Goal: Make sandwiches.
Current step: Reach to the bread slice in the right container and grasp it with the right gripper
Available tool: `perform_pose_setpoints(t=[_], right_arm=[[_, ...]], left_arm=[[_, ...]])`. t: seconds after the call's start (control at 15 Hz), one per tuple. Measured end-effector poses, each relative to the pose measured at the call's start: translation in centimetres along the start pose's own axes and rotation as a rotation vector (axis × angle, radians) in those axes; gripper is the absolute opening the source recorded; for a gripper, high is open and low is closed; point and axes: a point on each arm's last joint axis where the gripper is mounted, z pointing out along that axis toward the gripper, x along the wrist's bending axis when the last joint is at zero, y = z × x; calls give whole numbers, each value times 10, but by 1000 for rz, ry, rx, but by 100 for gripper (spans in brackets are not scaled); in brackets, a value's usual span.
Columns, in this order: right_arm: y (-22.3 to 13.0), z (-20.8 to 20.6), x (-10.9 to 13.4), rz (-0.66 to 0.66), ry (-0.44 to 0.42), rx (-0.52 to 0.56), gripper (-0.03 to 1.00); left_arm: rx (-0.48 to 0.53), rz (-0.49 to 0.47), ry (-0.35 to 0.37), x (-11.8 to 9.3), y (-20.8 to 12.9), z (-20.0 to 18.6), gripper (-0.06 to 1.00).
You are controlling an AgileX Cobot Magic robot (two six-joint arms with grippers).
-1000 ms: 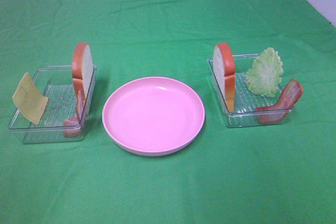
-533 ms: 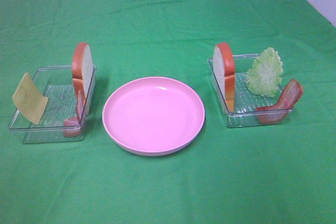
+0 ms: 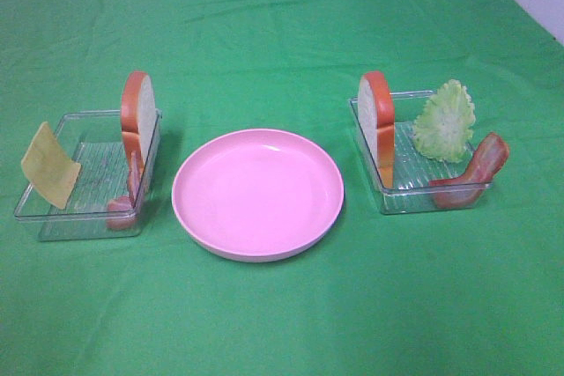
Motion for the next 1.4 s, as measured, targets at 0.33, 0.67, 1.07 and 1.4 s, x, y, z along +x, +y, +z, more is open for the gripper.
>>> perform_pose_setpoints(t=[0.33,0.67,1.07,1.4], right_arm=[[70,68,8,1,25,188,95],[111,109,16,-1,66,307,95],[142,169,75,-106,102,350,95],[152,211,105,-82,91,379,95]], left_arm=[[0,0,0,0,0,0,99],[0,0,0,0,0,0,99],[0,0,0,0,0,0,99],[0,0,0,0,0,0,99]])
